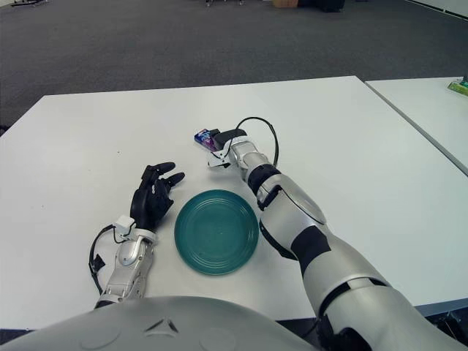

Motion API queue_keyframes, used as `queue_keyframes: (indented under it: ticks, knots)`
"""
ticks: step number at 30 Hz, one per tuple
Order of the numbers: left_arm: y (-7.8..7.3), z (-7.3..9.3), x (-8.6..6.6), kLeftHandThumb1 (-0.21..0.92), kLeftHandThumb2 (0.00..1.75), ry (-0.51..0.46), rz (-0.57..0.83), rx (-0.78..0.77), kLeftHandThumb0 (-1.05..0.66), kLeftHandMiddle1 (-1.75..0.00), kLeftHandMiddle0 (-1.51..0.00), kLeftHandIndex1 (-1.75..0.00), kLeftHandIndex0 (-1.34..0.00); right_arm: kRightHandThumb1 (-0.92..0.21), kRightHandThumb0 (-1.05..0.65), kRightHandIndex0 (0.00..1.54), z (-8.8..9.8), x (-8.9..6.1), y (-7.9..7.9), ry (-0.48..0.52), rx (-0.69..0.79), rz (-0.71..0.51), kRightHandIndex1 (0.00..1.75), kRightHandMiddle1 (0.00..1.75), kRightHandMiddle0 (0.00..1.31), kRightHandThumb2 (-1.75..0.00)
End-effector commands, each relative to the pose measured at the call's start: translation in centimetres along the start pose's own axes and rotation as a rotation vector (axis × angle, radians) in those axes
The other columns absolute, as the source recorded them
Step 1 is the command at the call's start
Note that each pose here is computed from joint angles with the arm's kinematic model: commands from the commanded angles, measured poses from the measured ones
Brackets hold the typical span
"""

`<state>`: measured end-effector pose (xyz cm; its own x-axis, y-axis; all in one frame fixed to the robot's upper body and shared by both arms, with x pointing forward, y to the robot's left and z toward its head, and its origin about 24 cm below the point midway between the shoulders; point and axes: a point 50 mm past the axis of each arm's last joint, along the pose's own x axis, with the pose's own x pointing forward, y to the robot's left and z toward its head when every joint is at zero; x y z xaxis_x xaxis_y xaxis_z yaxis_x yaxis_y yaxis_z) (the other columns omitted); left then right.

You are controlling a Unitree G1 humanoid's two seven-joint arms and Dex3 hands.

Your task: Put the gum into the plate.

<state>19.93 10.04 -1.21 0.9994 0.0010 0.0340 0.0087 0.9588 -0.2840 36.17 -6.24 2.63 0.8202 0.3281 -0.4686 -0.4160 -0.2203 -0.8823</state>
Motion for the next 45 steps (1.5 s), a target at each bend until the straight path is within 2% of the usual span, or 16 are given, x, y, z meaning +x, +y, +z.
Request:
queue_keyframes:
  ticks: [1, 4, 9, 19, 33, 41, 45]
  knots:
    - [-2.0, -2.7, -2.0, 0.92, 0.89, 0.119, 0.094, -0.143, -0.90, -0.83, -0.44, -1.19, -0.19, -0.92, -0.99, 0.31, -1.7, -0.7, 3.1, 0.021, -0.004, 0.114, 0.02, 0.63, 0.00, -0.67]
    - [-2.0, -2.7, -1.9, 0.92, 0.89, 0.118, 0.096, -0.144, -0.89, -0.83, -0.44, -1.19, -0.20, -0.92, -0.99, 0.32, -2.4, -1.0, 3.1, 0.010, -0.015, 0.113, 0.02, 0.62, 0.00, -0.67]
    - [-1.9, -2.7, -1.7, 0.92, 0.89, 0.117, 0.092, -0.134, -0.90, -0.84, -0.45, -1.19, -0.20, -0.92, -0.98, 0.35, -4.0, -2.9, 2.6, -0.048, -0.087, 0.112, 0.03, 0.58, 0.00, -0.68]
    - [-1.6, -2.9, -1.7, 0.92, 0.91, 0.128, 0.083, -0.124, -0.91, -0.83, -0.45, -1.16, -0.19, -0.92, -0.98, 0.38, -4.6, -4.8, 2.1, -0.072, -0.149, 0.138, 0.03, 0.55, 0.00, -0.70]
    - [-1.4, -3.1, -1.6, 0.92, 0.92, 0.139, 0.076, -0.101, -0.91, -0.80, -0.44, -1.16, -0.18, -0.92, -0.95, 0.42, -5.4, -7.3, 1.6, -0.071, -0.162, 0.139, 0.04, 0.53, 0.00, -0.70]
    - [-1.2, -3.1, -1.5, 0.92, 0.92, 0.134, 0.072, -0.094, -0.91, -0.81, -0.46, -1.16, -0.18, -0.92, -0.93, 0.43, -6.1, -9.3, 1.3, -0.077, -0.166, 0.132, 0.04, 0.54, 0.00, -0.71]
    - [-1.2, -3.1, -1.4, 0.92, 0.91, 0.137, 0.071, -0.098, -0.91, -0.81, -0.45, -1.16, -0.18, -0.92, -0.90, 0.43, -6.4, -10.8, 1.0, -0.082, -0.165, 0.132, 0.04, 0.54, 0.00, -0.70]
